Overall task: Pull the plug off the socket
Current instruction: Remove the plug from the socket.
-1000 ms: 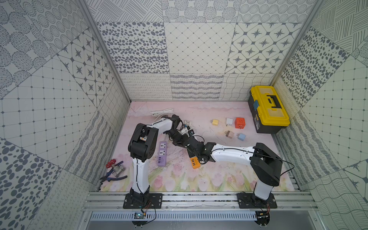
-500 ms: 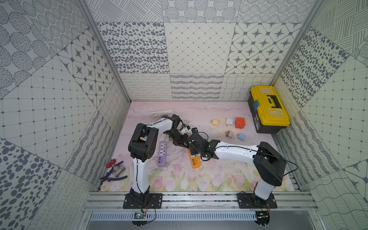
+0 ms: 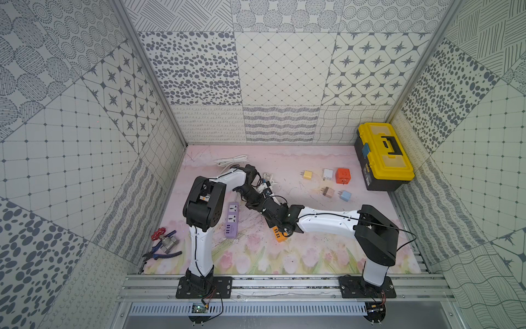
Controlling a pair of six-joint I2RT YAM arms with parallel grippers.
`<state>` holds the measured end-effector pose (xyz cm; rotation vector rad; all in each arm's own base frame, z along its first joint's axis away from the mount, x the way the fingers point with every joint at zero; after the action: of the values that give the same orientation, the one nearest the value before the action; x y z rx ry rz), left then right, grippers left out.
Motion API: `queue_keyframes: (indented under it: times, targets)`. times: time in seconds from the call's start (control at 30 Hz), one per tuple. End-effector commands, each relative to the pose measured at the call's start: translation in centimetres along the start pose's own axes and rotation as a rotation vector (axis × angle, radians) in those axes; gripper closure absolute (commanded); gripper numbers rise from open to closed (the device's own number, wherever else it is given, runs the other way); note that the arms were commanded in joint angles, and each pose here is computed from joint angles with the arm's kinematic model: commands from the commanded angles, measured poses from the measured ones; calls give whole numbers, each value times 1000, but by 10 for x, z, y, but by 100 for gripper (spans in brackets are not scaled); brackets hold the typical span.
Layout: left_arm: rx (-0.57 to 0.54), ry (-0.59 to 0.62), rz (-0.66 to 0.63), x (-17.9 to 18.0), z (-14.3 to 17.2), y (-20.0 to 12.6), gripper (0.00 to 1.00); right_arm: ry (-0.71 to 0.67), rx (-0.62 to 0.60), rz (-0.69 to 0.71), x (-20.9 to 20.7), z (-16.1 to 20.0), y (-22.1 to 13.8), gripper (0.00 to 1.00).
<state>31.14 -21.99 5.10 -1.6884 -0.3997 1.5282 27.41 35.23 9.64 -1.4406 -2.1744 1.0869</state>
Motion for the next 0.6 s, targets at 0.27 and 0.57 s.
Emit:
queue_keyframes:
  times: [0.27,0.57]
  targets:
    - [-70,131,53,-16,-8,-10,100,394,-205,-194,-17,-58,-28,99]
    - [-69,135,167,-37,-2,-15,100,509,-219,-81,-31,-54,-16,100]
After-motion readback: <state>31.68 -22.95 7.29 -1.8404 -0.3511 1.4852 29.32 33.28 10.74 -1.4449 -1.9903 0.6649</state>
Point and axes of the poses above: each gripper's point midway between its finger pads, its own y axis out along the fingers, its own x axis along the line the jaws close on, z = x × y, the point moved 1 cm from there along -y, back along the fingers, and after that the axes turned 3 degrees about -y, right-handed, at the moved point
